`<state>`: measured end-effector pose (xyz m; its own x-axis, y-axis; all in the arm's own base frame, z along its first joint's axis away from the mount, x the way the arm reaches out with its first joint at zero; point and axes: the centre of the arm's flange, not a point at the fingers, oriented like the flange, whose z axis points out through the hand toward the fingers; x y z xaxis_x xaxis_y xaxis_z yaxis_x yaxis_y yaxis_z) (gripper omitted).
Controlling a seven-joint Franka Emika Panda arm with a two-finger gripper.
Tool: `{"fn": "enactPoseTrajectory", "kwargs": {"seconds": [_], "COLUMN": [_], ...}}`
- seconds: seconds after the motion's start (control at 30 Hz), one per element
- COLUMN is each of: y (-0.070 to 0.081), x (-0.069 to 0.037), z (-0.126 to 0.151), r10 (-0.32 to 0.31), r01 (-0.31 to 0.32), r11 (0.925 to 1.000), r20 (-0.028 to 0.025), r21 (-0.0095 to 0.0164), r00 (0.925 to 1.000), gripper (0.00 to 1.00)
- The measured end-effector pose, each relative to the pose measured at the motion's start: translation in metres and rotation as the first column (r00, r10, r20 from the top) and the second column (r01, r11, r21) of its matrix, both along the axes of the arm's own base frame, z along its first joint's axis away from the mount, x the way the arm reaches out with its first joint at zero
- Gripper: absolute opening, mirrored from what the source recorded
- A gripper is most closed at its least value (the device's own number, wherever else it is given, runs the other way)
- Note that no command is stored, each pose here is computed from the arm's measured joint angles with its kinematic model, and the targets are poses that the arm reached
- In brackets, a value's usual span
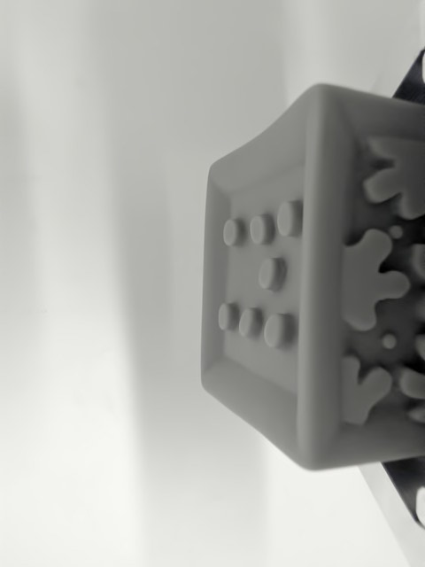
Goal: Destack cube
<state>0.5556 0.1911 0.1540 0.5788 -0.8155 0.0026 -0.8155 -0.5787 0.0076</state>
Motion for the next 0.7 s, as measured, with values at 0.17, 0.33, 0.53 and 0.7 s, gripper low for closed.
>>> {"fn": "enactPoseTrajectory", "kwargs": {"seconds": [0.17,0.33,0.53,0.7], "y": [0.000,0.000,0.000,0.000], "x": [0.000,0.000,0.000,0.000], "z": [-0.010,-0.019,-0.028,-0.033], "r10": [0.000,0.000,0.000,0.000], "r01": [0.000,0.000,0.000,0.000], "r11": [1.0000,1.0000,1.0000,1.0000], "r20": [0.0017,0.0015,0.0011,0.0014], "r21": [0.0007,0.0004,0.0006,0.0007], "r00": [1.0000,1.0000,1.0000,1.0000], "gripper": [0.00,0.00,0.00,0.00]}}
